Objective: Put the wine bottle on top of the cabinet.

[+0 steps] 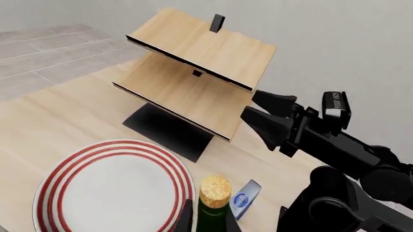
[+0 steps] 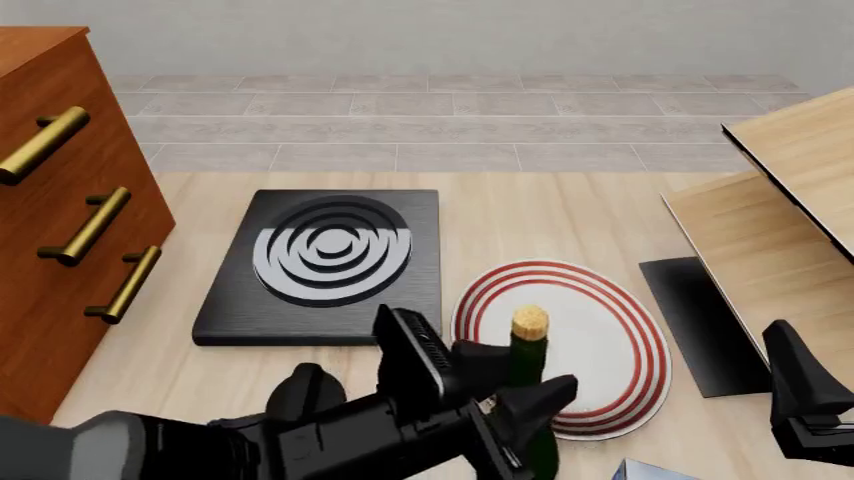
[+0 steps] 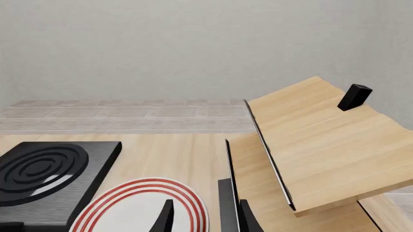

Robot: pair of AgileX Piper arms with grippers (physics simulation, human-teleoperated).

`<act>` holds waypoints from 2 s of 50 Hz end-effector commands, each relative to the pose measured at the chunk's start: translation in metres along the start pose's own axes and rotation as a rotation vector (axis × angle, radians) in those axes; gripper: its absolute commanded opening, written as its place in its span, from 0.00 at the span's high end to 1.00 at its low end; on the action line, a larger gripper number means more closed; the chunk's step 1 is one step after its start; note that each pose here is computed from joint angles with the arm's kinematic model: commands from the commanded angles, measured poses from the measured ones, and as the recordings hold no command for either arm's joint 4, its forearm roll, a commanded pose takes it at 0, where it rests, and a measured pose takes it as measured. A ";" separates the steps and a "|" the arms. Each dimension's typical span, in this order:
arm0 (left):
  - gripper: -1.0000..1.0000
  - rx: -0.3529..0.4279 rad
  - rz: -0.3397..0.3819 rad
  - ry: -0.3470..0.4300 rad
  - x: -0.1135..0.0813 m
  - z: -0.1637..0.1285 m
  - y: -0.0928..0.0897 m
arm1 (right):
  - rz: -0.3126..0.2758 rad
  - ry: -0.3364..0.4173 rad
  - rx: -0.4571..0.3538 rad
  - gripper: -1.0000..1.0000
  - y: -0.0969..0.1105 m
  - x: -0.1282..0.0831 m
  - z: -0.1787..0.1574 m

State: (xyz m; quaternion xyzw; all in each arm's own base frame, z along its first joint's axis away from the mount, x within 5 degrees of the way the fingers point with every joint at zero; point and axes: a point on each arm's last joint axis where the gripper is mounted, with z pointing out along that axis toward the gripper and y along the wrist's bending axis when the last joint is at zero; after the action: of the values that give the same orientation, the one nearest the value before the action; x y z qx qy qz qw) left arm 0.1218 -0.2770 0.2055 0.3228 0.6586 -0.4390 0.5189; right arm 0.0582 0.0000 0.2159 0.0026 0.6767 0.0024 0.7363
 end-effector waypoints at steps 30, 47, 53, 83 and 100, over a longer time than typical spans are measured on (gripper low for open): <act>1.00 -0.072 0.106 -0.110 -0.077 -0.041 0.005 | 0.000 0.000 0.000 0.00 0.000 0.000 0.000; 1.00 -0.190 0.163 -0.167 -0.109 -0.067 0.027 | 0.000 0.000 0.000 0.00 0.000 0.000 0.000; 1.00 -0.232 0.178 -0.187 -0.119 -0.080 0.032 | 0.000 0.000 0.000 0.00 0.000 0.000 0.000; 1.00 -0.446 0.245 -0.309 -0.173 -0.149 0.046 | 0.000 0.000 0.000 0.00 0.000 0.000 0.000; 1.00 -0.651 0.187 -0.343 -0.218 -0.175 0.068 | 0.000 0.000 0.000 0.00 0.000 0.000 0.000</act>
State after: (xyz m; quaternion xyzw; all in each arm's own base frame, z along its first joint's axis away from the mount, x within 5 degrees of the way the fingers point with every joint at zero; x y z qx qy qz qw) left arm 0.1610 -0.1030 0.3870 0.1634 0.6329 -0.2354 0.7193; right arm 0.0582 0.0000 0.2159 0.0026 0.6767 0.0024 0.7363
